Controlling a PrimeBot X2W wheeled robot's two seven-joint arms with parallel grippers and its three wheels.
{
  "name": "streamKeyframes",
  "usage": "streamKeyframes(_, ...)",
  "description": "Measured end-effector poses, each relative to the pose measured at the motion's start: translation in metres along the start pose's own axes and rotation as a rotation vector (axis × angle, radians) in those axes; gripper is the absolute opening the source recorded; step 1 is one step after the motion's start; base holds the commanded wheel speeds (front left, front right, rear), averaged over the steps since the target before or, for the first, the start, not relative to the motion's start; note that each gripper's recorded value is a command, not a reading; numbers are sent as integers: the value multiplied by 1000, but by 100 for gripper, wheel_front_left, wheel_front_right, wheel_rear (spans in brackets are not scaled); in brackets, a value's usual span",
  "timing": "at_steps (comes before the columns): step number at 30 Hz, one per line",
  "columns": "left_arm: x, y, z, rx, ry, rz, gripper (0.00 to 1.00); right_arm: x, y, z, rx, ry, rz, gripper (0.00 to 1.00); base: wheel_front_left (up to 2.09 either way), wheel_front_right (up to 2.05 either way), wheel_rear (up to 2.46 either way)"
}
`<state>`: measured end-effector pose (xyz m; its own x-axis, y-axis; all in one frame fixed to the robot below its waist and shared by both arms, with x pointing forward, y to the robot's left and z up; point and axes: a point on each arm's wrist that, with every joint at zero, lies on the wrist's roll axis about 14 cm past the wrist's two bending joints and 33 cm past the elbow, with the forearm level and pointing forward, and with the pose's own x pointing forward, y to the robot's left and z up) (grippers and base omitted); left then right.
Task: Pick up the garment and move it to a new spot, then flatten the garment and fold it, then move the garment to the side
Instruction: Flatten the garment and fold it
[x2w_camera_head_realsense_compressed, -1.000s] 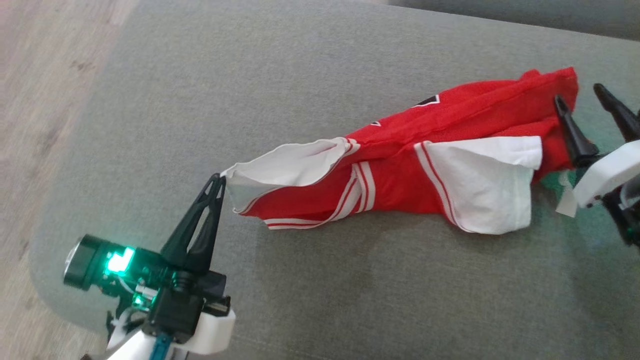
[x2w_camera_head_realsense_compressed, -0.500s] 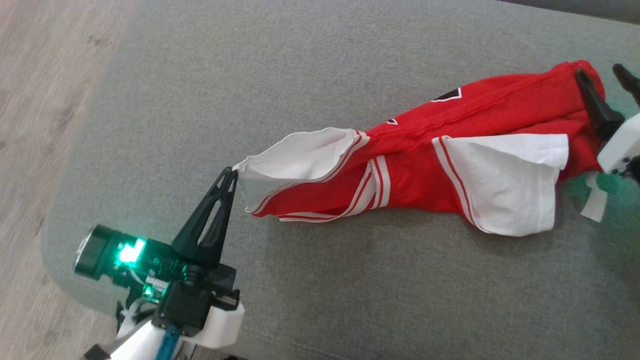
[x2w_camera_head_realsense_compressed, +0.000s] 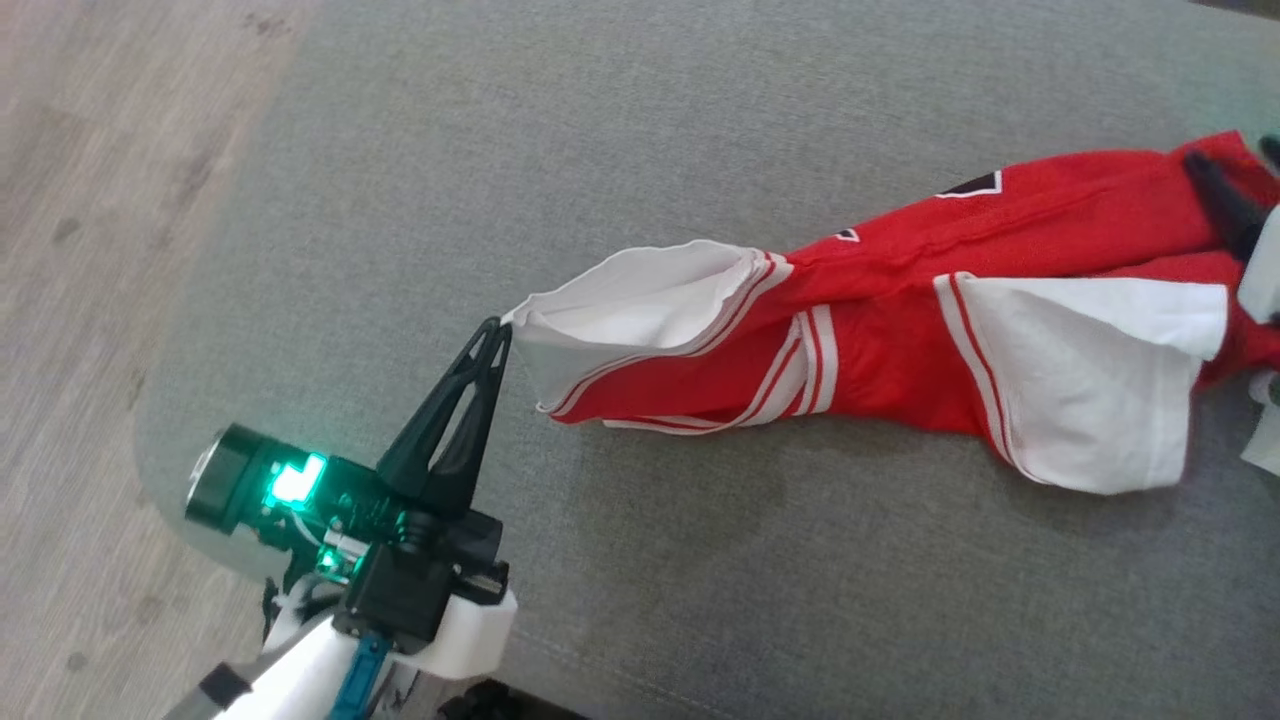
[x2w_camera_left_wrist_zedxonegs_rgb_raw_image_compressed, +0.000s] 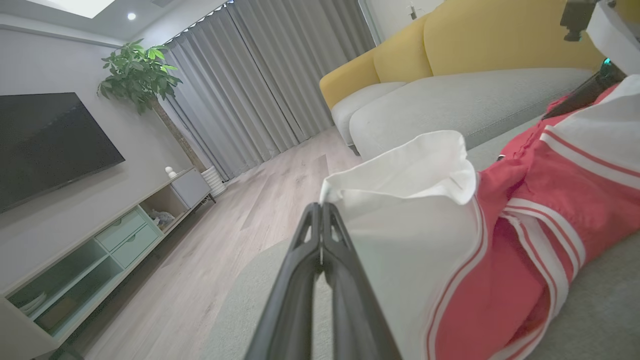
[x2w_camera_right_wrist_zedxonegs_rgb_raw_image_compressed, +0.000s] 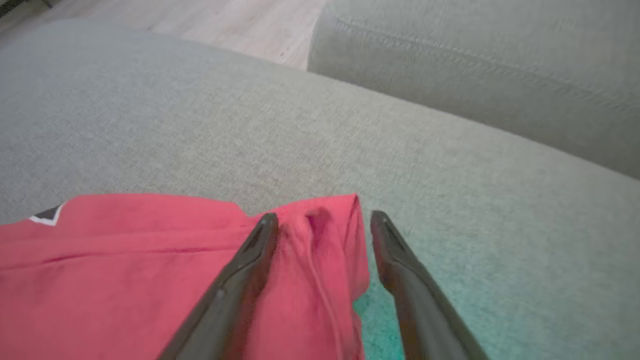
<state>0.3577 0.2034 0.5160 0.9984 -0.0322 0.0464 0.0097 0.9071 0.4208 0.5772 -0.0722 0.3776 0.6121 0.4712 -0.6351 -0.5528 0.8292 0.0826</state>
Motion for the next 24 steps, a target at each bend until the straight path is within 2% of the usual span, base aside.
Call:
streamKeyframes(1, -1, 1, -1, 1, 1, 1, 0, 1, 3, -2, 3, 15, 8, 0, 0, 0, 0)
streamKeyframes(6, -2, 3, 0, -2, -1, 8, 0, -7, 12, 5, 42, 2, 39, 0, 0, 0, 0)
streamKeyframes(15, 8, 12, 20, 45, -94, -27, 0, -59, 2, 55, 71, -273, 9, 0, 0, 0, 0)
streamKeyframes(18, 27, 20, 45, 84, -182, -57, 0, -88, -15, 82, 70, -400, -42, 0, 0, 0, 0)
streamKeyframes(24, 74, 49, 137, 112, -450, -60, 0, -172, -47, 150, 44, -694, -140, 0, 0, 0, 0)
